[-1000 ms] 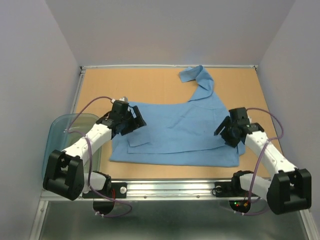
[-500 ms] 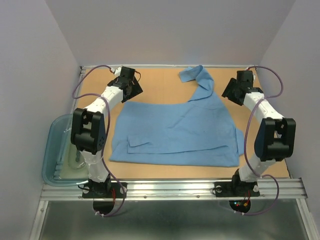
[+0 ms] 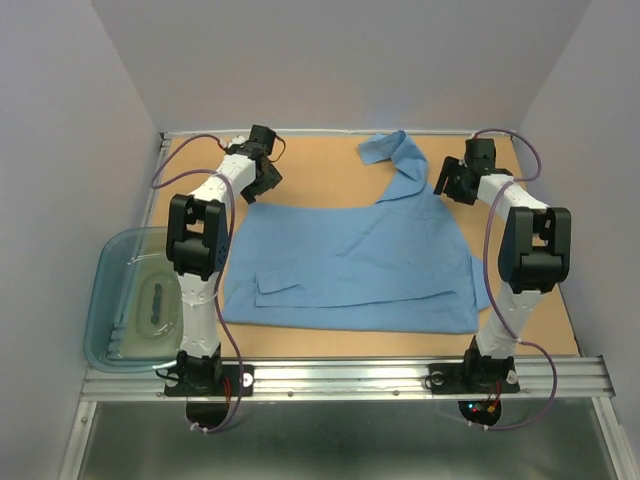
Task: Fold and stack the long sleeve shirts
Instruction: Fold the shirt
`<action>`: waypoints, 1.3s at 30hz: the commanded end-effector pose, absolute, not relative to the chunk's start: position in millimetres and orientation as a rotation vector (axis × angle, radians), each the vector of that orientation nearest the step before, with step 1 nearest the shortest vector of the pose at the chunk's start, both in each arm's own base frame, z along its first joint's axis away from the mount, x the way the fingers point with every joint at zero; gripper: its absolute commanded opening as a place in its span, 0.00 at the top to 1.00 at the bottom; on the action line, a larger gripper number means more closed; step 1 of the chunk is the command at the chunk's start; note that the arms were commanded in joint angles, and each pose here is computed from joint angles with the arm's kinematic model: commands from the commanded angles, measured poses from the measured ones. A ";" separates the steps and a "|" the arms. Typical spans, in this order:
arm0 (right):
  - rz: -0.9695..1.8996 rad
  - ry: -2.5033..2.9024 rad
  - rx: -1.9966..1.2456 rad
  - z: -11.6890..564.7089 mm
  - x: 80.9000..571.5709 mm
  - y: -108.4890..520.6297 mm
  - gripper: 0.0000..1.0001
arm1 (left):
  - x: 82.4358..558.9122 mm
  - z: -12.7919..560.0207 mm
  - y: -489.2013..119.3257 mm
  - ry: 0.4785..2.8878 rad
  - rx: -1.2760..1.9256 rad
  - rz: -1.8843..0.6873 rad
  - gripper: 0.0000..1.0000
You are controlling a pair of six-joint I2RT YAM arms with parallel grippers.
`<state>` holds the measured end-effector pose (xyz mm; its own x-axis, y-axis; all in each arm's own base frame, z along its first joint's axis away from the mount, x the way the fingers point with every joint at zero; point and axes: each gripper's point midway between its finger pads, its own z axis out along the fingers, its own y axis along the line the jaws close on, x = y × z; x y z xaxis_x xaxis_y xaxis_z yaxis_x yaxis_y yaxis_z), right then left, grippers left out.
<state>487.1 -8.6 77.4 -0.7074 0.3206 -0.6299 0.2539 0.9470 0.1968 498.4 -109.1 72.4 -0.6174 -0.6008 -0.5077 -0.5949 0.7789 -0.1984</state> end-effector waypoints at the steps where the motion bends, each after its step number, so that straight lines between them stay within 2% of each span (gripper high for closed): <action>1: 0.125 2.271 0.340 114.1 513.9 -13.1 0.32 | 481.8 72.1 -89.3 2.426 -0.981 0.103 0.28; 19: 0.102 2.306 0.318 94.3 506.6 -14.9 0.32 | 474.0 23.2 -68.6 2.564 -1.019 0.218 0.34; 23: 0.092 2.312 0.314 90.4 505.3 -16.7 0.32 | 467.8 18.8 -67.8 2.593 -1.014 0.232 0.40; 29: 0.108 2.329 0.308 79.1 508.8 -13.7 0.32 | 465.3 14.2 -67.2 2.610 -0.993 0.240 0.55; 35: 0.171 2.369 0.279 57.6 515.1 -4.1 0.33 | 464.7 8.1 -69.1 2.648 -0.931 0.230 0.61; 39: 0.226 2.408 0.266 39.8 513.4 4.1 0.36 | 464.3 8.3 -67.5 2.648 -0.912 0.246 0.68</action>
<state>495.8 -1.4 35.0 -0.7553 0.2609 -0.6012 0.1785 0.9645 0.1944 476.6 -77.0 26.0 -0.7031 -0.5920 -0.3939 -0.6373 0.7703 -0.0202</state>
